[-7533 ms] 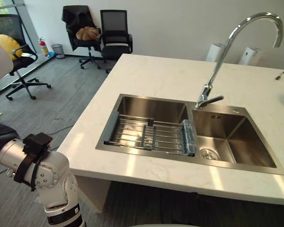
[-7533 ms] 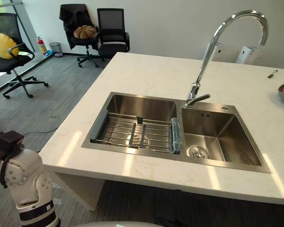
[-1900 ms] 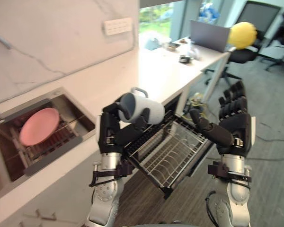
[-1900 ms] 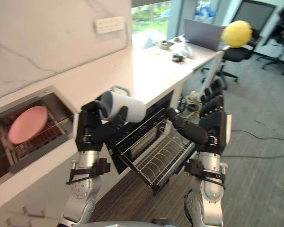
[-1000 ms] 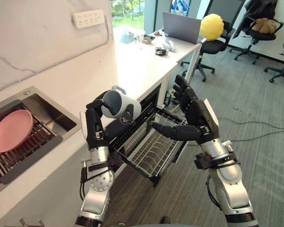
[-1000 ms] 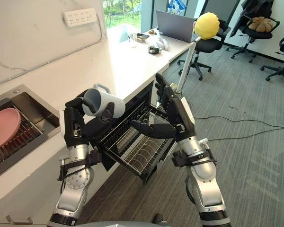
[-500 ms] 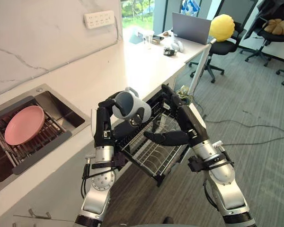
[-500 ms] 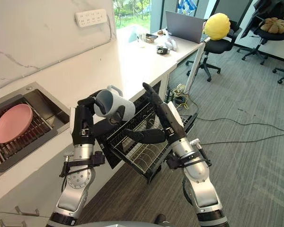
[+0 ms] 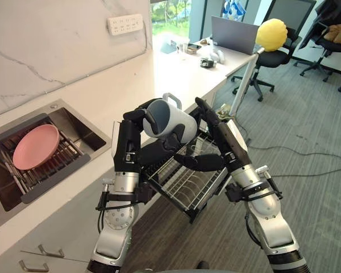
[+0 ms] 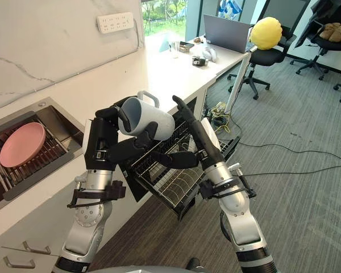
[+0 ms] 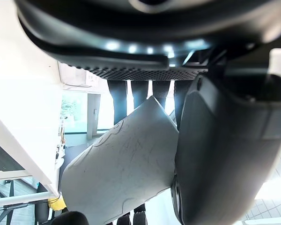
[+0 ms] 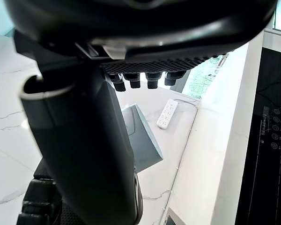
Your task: Walk over to the sink, pick up the cup, carry it to the dishwasher, place the cup inside the dishwasher, then close the dishwasher door
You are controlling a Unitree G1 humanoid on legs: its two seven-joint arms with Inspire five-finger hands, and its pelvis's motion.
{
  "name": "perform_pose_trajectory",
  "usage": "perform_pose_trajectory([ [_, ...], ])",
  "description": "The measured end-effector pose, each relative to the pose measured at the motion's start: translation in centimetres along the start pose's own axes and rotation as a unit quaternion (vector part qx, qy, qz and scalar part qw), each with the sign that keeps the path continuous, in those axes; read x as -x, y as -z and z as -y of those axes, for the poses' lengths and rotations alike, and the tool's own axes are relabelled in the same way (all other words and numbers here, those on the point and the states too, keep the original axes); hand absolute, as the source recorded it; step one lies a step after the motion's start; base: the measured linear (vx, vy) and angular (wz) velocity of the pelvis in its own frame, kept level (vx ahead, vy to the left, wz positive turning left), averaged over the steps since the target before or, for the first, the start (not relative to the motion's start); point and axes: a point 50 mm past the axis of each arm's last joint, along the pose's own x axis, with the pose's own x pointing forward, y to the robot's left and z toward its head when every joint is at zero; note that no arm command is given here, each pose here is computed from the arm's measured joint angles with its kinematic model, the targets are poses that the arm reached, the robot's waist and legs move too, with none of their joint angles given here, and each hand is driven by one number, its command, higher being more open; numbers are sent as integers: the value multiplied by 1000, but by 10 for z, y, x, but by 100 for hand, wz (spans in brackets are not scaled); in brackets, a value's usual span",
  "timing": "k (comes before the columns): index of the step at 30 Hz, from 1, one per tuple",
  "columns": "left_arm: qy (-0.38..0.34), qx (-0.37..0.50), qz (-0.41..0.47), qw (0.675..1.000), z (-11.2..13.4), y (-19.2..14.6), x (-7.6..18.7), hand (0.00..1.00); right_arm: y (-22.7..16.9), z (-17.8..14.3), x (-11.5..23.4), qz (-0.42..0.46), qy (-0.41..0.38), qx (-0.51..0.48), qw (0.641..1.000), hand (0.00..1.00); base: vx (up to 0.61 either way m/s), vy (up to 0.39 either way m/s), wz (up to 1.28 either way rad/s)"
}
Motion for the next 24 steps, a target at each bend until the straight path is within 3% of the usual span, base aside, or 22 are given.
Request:
perform_pose_trajectory([
  [24,70,1,-35,997,23,8,11,0,-2,-5,-5,2,2,-6,1000,100,-2,21,1],
])
